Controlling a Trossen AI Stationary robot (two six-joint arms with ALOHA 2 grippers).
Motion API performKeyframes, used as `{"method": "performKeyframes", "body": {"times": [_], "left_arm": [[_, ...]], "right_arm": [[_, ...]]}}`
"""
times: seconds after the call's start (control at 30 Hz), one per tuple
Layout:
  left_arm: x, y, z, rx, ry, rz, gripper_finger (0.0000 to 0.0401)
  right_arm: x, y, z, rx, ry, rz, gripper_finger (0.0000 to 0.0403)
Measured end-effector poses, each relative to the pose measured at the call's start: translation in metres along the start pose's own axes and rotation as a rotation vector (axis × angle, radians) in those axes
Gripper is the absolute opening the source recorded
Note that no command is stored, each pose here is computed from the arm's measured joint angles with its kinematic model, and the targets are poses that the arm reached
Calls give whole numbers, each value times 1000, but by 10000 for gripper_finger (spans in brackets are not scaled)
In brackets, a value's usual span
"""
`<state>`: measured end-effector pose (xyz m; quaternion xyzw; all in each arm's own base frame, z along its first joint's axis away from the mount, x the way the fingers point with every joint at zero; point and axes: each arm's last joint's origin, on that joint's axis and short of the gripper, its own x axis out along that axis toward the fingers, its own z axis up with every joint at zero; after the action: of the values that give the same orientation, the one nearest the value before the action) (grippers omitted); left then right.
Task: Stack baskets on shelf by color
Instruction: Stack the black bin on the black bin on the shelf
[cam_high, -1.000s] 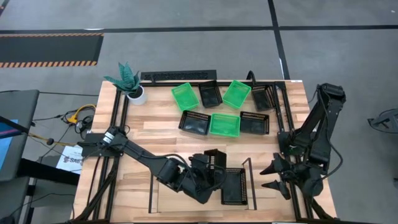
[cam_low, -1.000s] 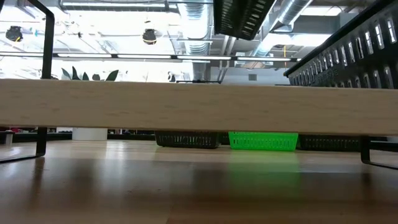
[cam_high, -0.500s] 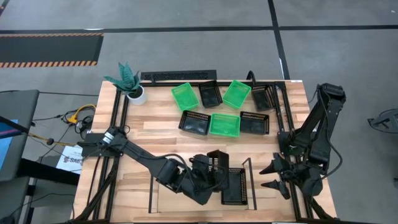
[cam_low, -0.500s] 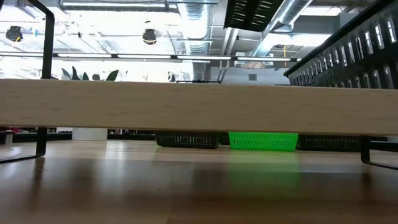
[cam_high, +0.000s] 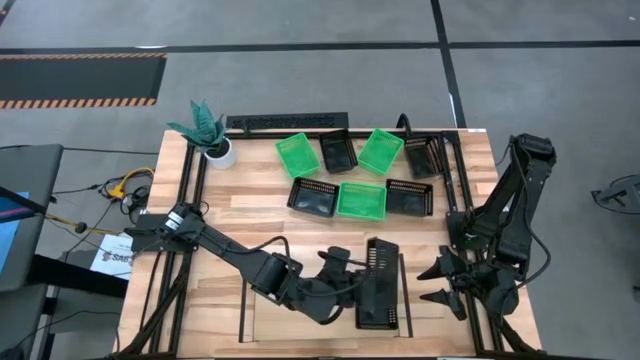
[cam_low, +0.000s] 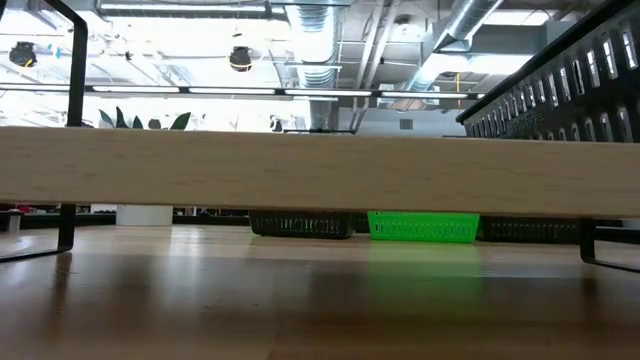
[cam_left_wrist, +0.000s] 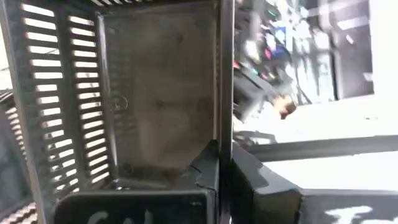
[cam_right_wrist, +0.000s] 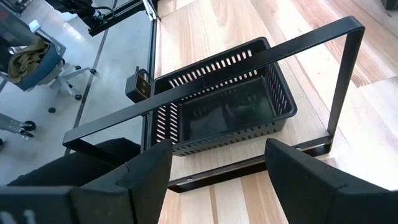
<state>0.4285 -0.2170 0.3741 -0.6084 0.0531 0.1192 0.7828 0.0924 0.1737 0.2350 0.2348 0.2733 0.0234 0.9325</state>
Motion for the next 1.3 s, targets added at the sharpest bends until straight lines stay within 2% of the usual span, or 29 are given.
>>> {"method": "performKeyframes", "body": {"times": [0.1, 0.3, 0.37, 0.5, 0.73, 0.87, 1.3], "left_arm": [[0, 6, 1, 51, -9, 56, 0], [-5, 31, -1, 32, 14, 281, 0], [-6, 35, 0, 36, -2, 320, 0], [-4, 37, -1, 20, -1, 327, 0], [25, 61, -28, -58, 118, 322, 0], [26, 60, -29, -96, 110, 320, 0], [24, 59, -31, -51, 100, 328, 0]], "right_arm": [[1, 0, 1, 4, -3, -5, 282], [1, 0, 1, 13, -4, -4, 282], [1, 0, 1, 13, -4, -4, 282], [1, 0, 1, 13, -4, -5, 282], [1, -1, 0, 4, -1, -12, 282], [1, -1, 0, 3, 0, -12, 282], [1, -2, 0, -12, 3, -17, 282]]}}
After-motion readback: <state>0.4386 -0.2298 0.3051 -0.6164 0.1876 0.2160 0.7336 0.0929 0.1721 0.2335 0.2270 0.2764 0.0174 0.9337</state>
